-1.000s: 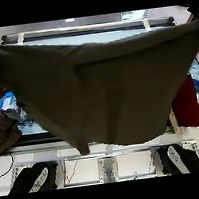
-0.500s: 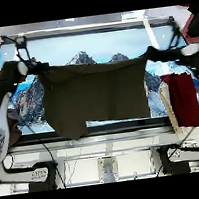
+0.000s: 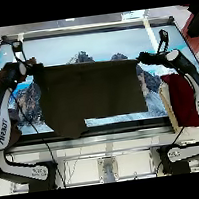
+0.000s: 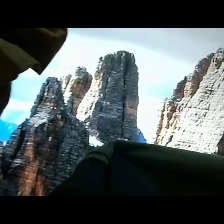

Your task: Fold the shirts.

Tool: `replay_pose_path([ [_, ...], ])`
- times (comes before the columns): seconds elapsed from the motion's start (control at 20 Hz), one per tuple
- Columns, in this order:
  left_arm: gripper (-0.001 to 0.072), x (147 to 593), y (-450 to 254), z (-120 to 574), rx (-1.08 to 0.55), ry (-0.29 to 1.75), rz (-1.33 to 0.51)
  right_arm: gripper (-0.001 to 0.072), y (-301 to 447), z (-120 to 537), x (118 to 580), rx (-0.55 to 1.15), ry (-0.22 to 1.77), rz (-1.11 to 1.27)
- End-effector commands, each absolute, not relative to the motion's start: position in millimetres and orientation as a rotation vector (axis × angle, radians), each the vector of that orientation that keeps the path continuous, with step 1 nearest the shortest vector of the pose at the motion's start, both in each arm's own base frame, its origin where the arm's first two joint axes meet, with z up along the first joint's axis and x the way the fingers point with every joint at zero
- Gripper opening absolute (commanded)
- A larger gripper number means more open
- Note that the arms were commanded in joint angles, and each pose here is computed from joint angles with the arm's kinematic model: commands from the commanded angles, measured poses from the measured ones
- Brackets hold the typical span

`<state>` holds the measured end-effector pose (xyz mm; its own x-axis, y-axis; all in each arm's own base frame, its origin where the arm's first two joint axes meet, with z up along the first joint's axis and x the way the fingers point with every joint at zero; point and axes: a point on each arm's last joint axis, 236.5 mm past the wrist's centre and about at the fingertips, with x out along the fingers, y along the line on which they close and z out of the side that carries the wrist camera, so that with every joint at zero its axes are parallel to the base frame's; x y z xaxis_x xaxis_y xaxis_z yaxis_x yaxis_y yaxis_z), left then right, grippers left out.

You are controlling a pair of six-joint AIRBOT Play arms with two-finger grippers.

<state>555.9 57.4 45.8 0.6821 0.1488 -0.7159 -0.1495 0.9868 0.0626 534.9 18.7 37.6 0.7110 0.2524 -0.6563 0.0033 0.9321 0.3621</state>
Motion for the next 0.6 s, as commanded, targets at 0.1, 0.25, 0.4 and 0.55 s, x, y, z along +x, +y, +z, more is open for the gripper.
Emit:
replay_pose_path([
  [0.1,0.0009,484.9,67.7,15.7,0.007,1.128,0.101,0.0028,16.9,27.9,490.2,0.237,0.941,0.181],
  [0.25,0.0009,471.9,3.5,-1.9,-0.144,1.178,-0.142,0.0027,47.7,7.1,482.3,0.214,0.978,0.228],
  [0.4,0.0009,452.9,-14.7,-20.1,-0.214,1.246,-0.193,0.0028,76.9,-13.3,473.3,0.186,0.996,0.265],
  [0.55,0.0010,428.4,2.5,-48.2,-0.136,1.341,-0.150,0.0027,81.3,-30.3,464.2,0.185,1.019,0.260],
])
